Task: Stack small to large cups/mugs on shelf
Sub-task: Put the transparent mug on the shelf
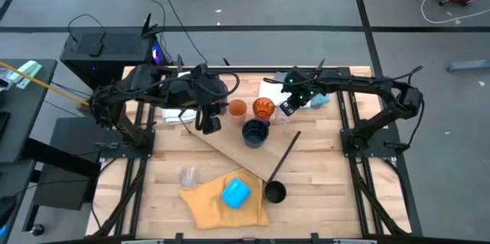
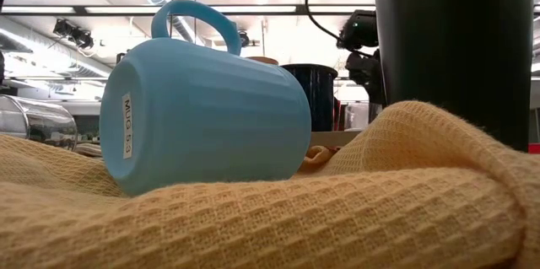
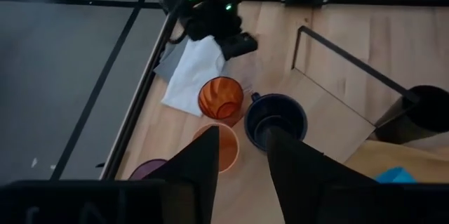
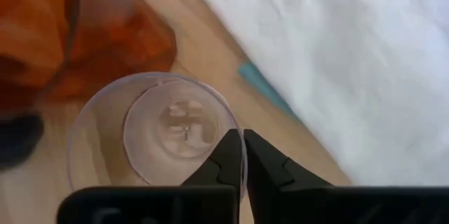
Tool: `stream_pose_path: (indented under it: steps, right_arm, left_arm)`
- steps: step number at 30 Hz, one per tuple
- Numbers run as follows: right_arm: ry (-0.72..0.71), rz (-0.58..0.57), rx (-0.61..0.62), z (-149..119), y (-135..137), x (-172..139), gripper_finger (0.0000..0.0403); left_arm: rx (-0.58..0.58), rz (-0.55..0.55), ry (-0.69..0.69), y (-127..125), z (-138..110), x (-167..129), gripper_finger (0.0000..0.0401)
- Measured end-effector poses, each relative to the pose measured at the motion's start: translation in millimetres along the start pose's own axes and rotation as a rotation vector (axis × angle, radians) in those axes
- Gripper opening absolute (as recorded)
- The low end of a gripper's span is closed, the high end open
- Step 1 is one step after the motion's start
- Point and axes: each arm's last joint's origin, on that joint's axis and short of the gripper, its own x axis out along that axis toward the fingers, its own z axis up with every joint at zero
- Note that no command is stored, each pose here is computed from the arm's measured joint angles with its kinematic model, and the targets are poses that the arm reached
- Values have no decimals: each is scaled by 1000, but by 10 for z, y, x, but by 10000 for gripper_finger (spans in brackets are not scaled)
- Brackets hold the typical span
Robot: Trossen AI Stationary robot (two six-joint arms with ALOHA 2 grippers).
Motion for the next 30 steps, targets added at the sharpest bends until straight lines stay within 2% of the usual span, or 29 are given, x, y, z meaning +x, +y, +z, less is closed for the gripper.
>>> stream_pose_path:
  steps: [7, 15, 23, 30]
  right_arm:
    - [6, 31, -98, -148, 56, -257, 8]
    - [-79, 86, -441, -301, 178, -547, 4]
    - [-95, 121, -760, -386, 331, -563, 3]
    - [-78, 88, -898, -366, 346, -484, 2]
  left_arm:
    - [-6, 20, 8, 75, 5, 29, 137]
    - [3, 24, 10, 87, 6, 37, 134]
    - [-3, 24, 10, 86, 6, 39, 130]
    - [-5, 24, 10, 86, 6, 39, 138]
